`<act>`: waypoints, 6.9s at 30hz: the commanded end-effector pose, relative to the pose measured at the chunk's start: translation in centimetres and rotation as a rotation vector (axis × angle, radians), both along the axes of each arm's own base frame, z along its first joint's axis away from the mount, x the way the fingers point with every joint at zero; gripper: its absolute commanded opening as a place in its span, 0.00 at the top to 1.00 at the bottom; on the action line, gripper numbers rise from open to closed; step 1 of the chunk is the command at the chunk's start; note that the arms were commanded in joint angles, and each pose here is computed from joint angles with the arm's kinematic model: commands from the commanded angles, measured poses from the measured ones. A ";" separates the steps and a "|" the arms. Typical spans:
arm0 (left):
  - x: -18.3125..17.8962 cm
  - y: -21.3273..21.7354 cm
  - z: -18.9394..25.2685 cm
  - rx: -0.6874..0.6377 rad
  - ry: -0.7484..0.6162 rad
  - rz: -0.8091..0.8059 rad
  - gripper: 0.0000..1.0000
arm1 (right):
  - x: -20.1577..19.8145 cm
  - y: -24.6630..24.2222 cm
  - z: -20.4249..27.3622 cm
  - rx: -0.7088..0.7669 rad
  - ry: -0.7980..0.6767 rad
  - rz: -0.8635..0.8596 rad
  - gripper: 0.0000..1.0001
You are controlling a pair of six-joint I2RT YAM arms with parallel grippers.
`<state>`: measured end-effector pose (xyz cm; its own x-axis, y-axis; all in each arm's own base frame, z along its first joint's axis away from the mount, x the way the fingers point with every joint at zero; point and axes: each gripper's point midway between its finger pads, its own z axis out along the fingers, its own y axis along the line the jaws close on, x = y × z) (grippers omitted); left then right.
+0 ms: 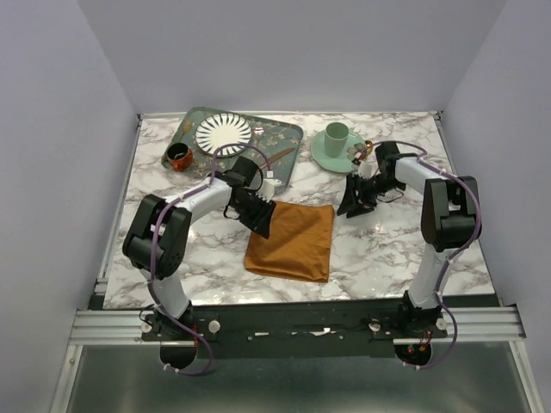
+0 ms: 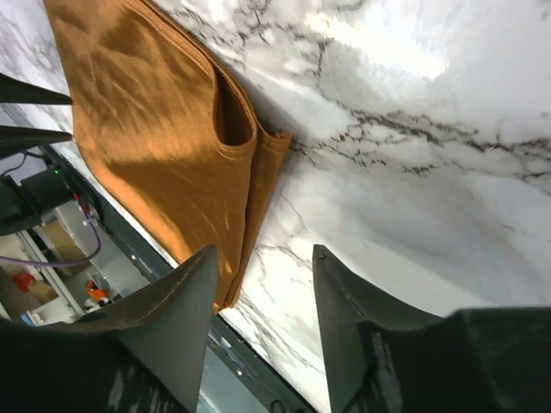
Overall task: Fold the napkin into a case and place the utensils inside
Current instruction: Smooth out the lower triangle-folded napkin at the center of the board, then pick up the lower triangle-folded napkin from the center of the board, then fold the lower triangle-folded napkin at the center of the board.
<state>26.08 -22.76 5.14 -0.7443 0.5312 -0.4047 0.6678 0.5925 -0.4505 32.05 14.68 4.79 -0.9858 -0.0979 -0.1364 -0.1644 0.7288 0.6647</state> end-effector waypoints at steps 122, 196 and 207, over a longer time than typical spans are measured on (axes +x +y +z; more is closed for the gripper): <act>8.1 -1.6 4.7 -0.170 -0.561 -0.634 0.31 | -12.3 6.3 -0.7 -0.200 -1.168 1.694 0.99; -1.8 -2.0 0.4 0.099 -0.568 -0.770 1.00 | -11.7 0.8 -0.3 -0.339 -1.221 1.475 0.99; -3.4 -2.3 -0.6 0.144 -0.523 -0.744 1.00 | -11.4 0.3 -1.4 -0.370 -1.225 1.477 0.99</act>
<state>23.10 -25.26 4.27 0.1044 0.8581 -0.5028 0.9945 -0.0892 0.0543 20.24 15.28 3.78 0.4670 -0.8017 -0.3730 -0.8675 -0.3336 -0.3691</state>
